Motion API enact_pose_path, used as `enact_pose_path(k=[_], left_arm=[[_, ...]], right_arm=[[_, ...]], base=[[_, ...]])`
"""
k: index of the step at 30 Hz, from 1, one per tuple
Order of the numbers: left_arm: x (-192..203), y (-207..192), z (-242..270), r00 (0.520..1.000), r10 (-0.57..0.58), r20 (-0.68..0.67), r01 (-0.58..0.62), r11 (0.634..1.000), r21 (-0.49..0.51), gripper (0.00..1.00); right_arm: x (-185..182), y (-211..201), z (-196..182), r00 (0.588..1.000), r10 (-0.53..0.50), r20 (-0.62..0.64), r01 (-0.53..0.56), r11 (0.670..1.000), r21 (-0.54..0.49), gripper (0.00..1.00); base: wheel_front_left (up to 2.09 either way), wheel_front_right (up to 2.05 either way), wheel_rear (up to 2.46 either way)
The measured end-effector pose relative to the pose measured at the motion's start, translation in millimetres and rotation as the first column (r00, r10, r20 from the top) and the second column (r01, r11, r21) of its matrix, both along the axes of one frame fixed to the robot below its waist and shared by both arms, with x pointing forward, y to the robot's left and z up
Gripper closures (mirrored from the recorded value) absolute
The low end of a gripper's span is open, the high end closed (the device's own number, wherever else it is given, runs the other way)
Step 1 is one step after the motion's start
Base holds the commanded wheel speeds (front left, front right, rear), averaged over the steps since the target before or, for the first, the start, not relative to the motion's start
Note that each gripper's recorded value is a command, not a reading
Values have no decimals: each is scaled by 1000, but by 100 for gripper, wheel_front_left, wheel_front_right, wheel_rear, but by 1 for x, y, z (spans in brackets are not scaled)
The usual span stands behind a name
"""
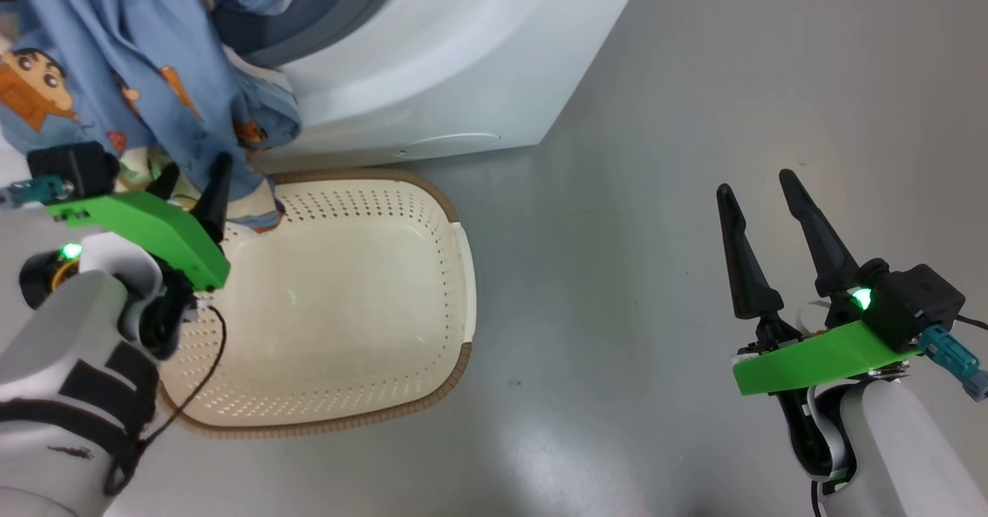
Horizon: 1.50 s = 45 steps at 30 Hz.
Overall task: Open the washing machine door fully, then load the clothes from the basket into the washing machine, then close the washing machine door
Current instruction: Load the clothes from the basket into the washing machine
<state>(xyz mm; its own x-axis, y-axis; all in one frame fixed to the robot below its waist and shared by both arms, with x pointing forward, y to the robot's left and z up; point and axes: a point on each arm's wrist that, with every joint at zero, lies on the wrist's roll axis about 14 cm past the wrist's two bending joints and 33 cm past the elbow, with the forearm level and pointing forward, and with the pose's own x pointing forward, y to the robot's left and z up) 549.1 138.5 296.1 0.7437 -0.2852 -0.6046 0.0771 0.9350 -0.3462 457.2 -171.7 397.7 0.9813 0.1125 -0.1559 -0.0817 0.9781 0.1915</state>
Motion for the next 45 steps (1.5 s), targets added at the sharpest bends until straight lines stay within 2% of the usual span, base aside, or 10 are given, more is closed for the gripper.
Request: enact_pose_path(k=[10,12,13,22,30,37,45], left_arm=[[21,3,8,997,26,70,-27,1000,7,0],[21,3,8,997,20,69,-21,1000,12,77],[21,2,8,997,16,70,-17,1000,14,100],[22,-3,25,990,-20,138,16,1000,24,100],[23,-16,53,965,-108,240,100,994,46,100],[39,-17,105,916,-120,383,111,993,46,100],[66,-19,127,892,-110,439,95,994,55,100]], right_arm=[[-1,-3,-4,1000,-2,-9,2,1000,-25,0],[-1,-3,-4,1000,-2,-9,2,1000,-25,0],[-1,-2,-4,1000,-2,-9,2,1000,-25,0],[-1,0,1,1000,3,2,-3,1000,-21,0],[0,9,5,1000,22,11,-22,1000,-6,0],[0,17,11,999,42,23,-42,999,9,0],[-3,16,8,999,37,9,-37,999,28,0]], base=[[0,0,0],[0,0,0],[0,0,0],[0,0,0],[0,0,0],[0,0,0],[0,0,0]])
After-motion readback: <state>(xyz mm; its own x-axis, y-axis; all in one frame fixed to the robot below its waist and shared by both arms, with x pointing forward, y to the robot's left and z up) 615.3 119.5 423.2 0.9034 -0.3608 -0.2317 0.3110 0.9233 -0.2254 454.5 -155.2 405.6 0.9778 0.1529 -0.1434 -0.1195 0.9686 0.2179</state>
